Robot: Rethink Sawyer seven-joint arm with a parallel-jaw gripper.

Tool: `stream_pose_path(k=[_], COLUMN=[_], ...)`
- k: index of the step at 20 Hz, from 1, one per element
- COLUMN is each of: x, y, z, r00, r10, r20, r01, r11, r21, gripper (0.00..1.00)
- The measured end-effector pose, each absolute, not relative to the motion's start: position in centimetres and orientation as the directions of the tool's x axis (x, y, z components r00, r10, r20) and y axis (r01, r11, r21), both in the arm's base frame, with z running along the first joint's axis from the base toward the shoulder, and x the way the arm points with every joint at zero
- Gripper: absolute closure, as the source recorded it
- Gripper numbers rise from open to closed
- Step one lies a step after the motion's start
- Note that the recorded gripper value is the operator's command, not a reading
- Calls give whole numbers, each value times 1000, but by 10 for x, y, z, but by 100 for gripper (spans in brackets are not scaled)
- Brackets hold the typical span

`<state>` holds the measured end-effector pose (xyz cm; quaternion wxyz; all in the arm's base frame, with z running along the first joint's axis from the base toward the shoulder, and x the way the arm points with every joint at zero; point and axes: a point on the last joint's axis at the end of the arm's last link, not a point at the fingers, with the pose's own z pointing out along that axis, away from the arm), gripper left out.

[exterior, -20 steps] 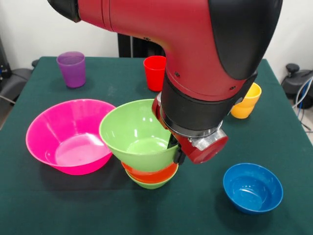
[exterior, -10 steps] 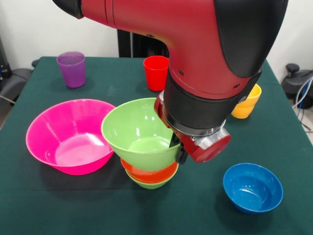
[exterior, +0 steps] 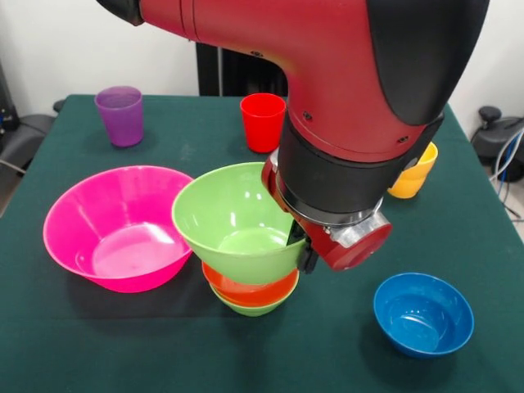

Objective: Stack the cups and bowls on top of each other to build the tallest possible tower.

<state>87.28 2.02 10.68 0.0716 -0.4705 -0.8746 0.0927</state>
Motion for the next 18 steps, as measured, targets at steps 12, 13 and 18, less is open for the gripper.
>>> stream_pose_path(k=[12,13,18], x=[873,873,873], y=[27,27,27], z=[108,108,108], r00=[-552,-553,-555], r10=[833,833,832], r20=[33,30,25], r01=[806,806,804], r11=[543,543,543], r21=[-234,-237,-243], gripper=[100,100,100])
